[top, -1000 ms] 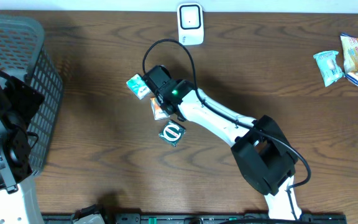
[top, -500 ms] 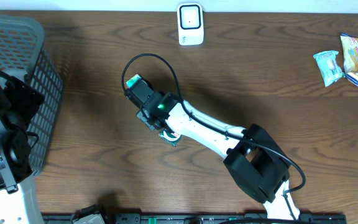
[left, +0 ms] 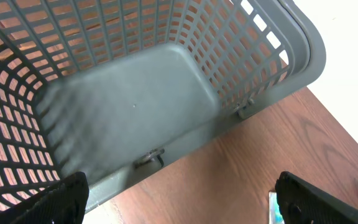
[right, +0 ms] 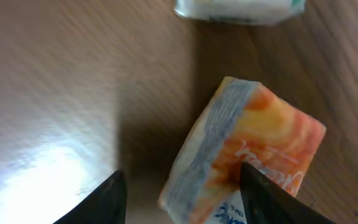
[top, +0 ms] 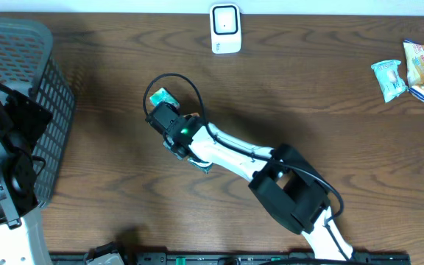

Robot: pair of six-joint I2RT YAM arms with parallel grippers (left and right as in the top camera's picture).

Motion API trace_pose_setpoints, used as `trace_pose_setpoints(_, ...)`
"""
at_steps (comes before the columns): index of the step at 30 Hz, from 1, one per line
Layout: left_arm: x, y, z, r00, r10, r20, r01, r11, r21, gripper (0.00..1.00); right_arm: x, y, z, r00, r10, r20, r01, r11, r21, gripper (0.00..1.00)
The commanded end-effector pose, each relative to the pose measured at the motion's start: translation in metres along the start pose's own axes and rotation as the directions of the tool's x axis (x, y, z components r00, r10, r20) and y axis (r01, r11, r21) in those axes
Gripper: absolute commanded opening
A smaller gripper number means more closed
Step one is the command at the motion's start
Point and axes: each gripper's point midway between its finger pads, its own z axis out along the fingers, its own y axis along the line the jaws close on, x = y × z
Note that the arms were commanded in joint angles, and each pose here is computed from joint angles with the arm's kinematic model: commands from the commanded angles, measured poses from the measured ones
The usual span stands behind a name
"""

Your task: Scan the item barcode

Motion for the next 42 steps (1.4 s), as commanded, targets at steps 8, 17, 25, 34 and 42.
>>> trace_pose_setpoints(8, -0.001, 0.002, 0.0, 1.0, -0.01, 0.002, 0.01, 1.0, -0.009, 0.95, 0.013, -0.029, 0.007, 0.999, -0.004, -0.042, 0.01, 0.989, 0.147, 0.52)
trace_pose_setpoints(17, -0.001, 0.002, 0.0, 1.0, -0.01, 0.002, 0.01, 1.0, -0.009, 0.95, 0.01, -0.037, 0.009, 0.999, -0.011, -0.034, 0.017, 0.988, 0.151, 0.48)
trace_pose_setpoints(25, -0.001, 0.002, 0.0, 1.0, -0.01, 0.002, 0.01, 1.0, -0.009, 0.95, 0.017, -0.038, 0.025, 0.998, 0.019, -0.06, -0.015, 0.997, 0.073, 0.3)
trace_pose_setpoints(34, -0.001, 0.002, 0.0, 1.0, -0.01, 0.002, 0.01, 1.0, -0.009, 0.95, 0.009, -0.043, 0.019, 0.997, 0.059, -0.051, -0.057, 0.998, 0.04, 0.01)
trace_pose_setpoints(42, -0.001, 0.002, 0.0, 1.0, -0.01, 0.002, 0.01, 1.0, -0.009, 0.95, -0.032, -0.058, -0.037, 0.974, 0.218, -0.056, -0.224, 0.915, -0.336, 0.01)
